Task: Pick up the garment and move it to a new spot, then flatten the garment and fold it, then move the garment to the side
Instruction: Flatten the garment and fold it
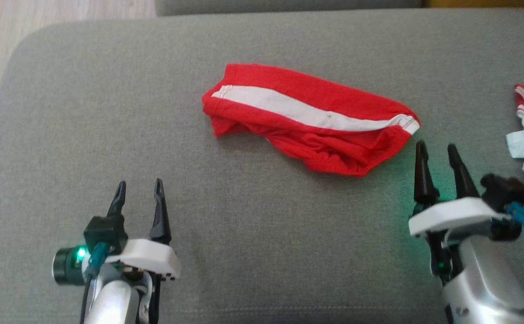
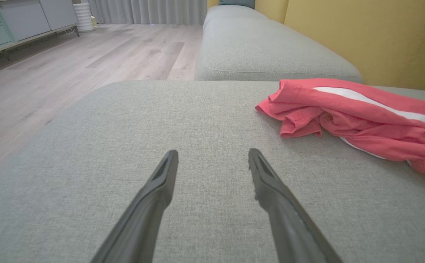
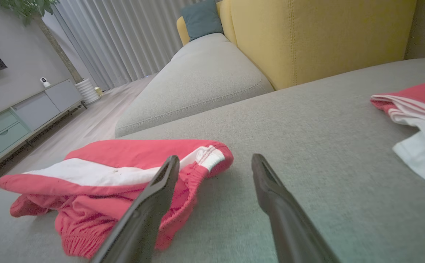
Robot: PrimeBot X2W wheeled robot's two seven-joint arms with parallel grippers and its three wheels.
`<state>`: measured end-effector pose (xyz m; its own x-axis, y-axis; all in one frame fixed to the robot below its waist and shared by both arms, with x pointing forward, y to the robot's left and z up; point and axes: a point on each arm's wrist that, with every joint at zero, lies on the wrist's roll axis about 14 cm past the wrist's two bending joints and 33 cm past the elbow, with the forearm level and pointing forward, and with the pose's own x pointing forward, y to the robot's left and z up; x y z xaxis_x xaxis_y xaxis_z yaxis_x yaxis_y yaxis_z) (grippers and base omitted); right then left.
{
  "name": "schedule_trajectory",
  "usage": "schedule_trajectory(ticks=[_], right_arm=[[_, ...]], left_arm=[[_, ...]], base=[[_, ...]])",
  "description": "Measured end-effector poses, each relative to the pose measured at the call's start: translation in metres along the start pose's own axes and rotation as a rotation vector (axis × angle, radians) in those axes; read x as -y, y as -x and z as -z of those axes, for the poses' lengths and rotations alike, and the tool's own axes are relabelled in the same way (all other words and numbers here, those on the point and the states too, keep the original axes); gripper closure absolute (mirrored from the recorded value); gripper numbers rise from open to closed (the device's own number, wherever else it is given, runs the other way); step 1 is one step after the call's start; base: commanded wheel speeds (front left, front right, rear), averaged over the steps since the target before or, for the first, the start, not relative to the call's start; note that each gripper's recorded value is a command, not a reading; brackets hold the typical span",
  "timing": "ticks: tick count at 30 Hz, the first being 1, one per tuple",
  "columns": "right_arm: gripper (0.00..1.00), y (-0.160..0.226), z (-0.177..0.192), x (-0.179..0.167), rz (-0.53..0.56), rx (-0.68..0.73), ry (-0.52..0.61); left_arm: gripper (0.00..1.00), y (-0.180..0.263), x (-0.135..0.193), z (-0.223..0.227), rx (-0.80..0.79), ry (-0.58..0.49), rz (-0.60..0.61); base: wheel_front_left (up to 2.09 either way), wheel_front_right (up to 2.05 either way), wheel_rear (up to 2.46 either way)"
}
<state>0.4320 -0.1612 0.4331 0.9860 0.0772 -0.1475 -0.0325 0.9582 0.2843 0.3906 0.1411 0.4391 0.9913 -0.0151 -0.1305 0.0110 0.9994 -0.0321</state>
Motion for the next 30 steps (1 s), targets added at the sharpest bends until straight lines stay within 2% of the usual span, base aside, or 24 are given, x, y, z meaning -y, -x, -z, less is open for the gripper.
schedule_trajectory(ticks=[6,17,19,21,22,23,25,30], right_arm=[[0.00,-0.025,0.007,-0.002,0.008,-0.017,-0.090],[0.00,-0.038,0.026,-0.004,0.032,-0.065,-0.225],[0.05,-0.041,0.025,-0.006,0.029,-0.060,-0.240],[0.14,-0.045,0.023,-0.009,0.022,-0.055,-0.253],[0.24,-0.046,0.023,-0.010,0.018,-0.055,-0.258],[0.29,-0.046,0.023,-0.012,0.017,-0.057,-0.265],[0.53,-0.046,0.025,-0.011,0.020,-0.061,-0.275],[0.55,-0.044,0.031,-0.009,0.036,-0.077,-0.301]], left_arm=[[0.00,-0.010,0.002,0.008,-0.022,-0.002,0.012],[0.00,-0.014,0.001,0.017,-0.047,-0.005,0.015],[0.00,-0.015,0.003,0.018,-0.049,-0.006,0.022],[0.00,-0.015,0.006,0.020,-0.053,-0.006,0.031],[0.00,-0.015,0.006,0.020,-0.055,-0.006,0.033],[0.00,-0.015,0.006,0.020,-0.056,-0.006,0.033],[0.00,-0.015,0.007,0.021,-0.058,-0.006,0.034],[0.00,-0.015,0.007,0.021,-0.059,-0.006,0.035]], base=[[0.00,0.00,0.00],[0.00,0.00,0.00],[0.00,0.00,0.00],[0.00,0.00,0.00],[0.00,0.00,0.00],[0.00,0.00,0.00],[0.00,0.00,0.00],[0.00,0.00,0.00]])
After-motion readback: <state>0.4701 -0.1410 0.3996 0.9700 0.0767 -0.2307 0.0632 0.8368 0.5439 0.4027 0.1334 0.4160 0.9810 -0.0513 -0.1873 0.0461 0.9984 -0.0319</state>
